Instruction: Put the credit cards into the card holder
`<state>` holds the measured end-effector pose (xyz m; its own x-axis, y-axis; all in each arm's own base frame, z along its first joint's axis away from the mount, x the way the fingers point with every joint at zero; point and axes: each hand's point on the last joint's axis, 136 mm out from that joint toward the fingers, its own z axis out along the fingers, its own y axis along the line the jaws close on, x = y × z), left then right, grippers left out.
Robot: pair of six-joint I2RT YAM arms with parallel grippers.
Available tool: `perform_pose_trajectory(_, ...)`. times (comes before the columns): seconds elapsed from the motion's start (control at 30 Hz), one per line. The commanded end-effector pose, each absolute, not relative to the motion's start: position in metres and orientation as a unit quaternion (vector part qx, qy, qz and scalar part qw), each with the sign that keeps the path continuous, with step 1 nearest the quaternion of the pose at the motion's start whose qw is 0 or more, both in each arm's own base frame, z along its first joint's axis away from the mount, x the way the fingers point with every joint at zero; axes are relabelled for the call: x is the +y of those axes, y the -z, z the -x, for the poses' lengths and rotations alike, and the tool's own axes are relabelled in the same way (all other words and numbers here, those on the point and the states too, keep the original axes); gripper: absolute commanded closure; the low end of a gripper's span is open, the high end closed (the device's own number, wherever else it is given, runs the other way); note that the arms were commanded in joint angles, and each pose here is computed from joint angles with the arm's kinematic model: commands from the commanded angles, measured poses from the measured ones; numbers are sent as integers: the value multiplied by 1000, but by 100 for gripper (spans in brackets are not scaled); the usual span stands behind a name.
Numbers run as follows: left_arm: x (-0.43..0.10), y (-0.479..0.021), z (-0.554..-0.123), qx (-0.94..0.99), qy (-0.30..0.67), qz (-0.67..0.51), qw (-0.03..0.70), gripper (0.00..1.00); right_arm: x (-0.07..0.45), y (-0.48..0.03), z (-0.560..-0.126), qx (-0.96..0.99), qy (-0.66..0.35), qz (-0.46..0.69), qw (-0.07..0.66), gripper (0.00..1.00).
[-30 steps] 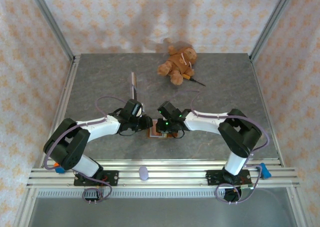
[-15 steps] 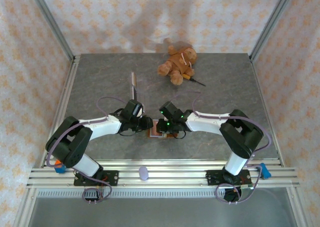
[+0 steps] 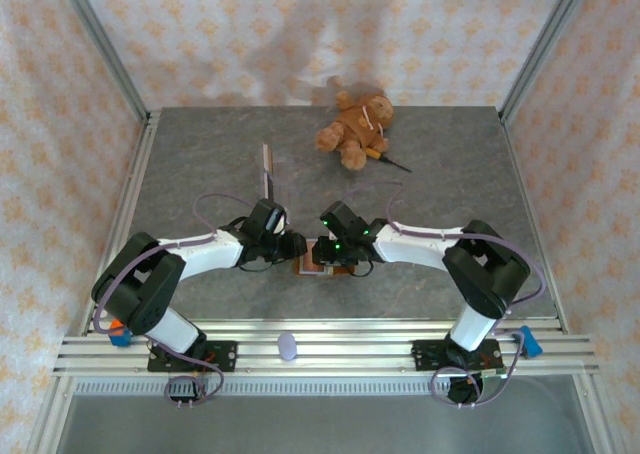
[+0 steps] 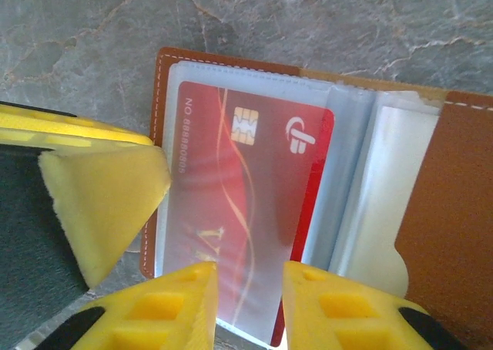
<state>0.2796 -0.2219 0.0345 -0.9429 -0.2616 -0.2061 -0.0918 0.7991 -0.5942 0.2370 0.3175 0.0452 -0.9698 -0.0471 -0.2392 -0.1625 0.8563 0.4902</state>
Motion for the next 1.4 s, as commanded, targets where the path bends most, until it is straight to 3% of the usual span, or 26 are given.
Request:
perform_pose_trajectory(0.0, -221, -34, -282, 938, 302, 96, 144, 70, 313, -50, -240, 957, -258, 56, 120, 72)
perform_pose_trajectory(0.37, -225, -30, -281, 937, 306, 95, 138, 70, 312, -26, -236, 961, -254, 46, 100, 80)
perform_pose_trajectory(0.73, -224, -30, -281, 939, 300, 94, 142, 70, 307, -52, -239, 959, -252, 54, 120, 74)
perform_pose_trajectory(1.1, -225, -34, -281, 939, 300, 90, 141, 70, 305, -33, -238, 962, -248, 43, 108, 74)
perform_pose_trajectory(1.37, -227, -39, -282, 937, 306, 88, 145, 70, 301, -31, -239, 965, -236, 44, 110, 68)
